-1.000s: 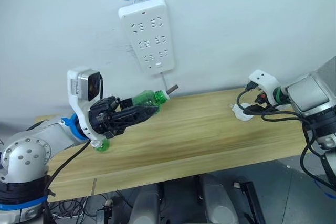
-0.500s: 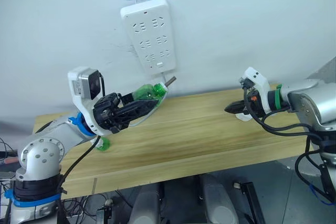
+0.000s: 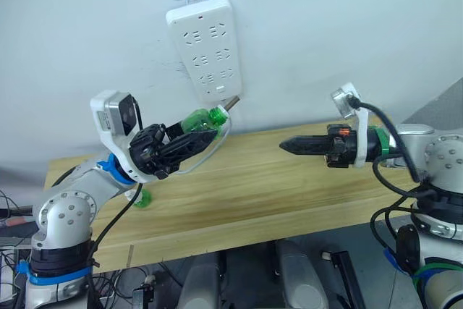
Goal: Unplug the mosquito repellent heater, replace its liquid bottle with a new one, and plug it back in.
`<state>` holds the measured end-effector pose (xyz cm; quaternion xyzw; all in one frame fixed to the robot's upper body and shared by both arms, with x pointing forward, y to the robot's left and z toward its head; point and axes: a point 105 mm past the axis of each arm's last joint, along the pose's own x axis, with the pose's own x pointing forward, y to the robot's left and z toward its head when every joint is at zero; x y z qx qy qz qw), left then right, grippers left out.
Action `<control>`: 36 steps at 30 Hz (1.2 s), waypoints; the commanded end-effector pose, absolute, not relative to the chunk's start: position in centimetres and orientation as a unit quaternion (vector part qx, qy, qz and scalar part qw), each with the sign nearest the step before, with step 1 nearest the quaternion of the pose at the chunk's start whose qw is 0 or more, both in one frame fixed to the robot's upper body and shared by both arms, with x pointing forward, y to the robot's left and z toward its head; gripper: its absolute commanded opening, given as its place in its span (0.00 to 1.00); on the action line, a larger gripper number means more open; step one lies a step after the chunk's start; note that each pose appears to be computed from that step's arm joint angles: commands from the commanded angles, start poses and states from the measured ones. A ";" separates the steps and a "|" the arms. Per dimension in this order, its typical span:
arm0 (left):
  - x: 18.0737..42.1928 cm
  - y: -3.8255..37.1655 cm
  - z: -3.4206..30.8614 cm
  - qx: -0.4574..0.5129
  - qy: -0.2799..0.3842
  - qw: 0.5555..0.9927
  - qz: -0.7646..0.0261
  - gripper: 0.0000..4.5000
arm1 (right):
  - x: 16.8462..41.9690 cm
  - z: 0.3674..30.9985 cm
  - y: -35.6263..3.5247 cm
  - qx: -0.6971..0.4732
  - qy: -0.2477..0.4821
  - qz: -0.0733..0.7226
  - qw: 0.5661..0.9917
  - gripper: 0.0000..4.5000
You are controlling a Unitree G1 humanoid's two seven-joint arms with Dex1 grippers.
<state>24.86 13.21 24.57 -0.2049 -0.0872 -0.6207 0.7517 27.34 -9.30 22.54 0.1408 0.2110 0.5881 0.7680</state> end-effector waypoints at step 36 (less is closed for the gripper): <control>24.8 11.9 25.9 -0.184 -0.143 0.744 -0.626 0.51 | 24.7 29.7 -0.8 0.252 0.126 0.626 0.727 0.99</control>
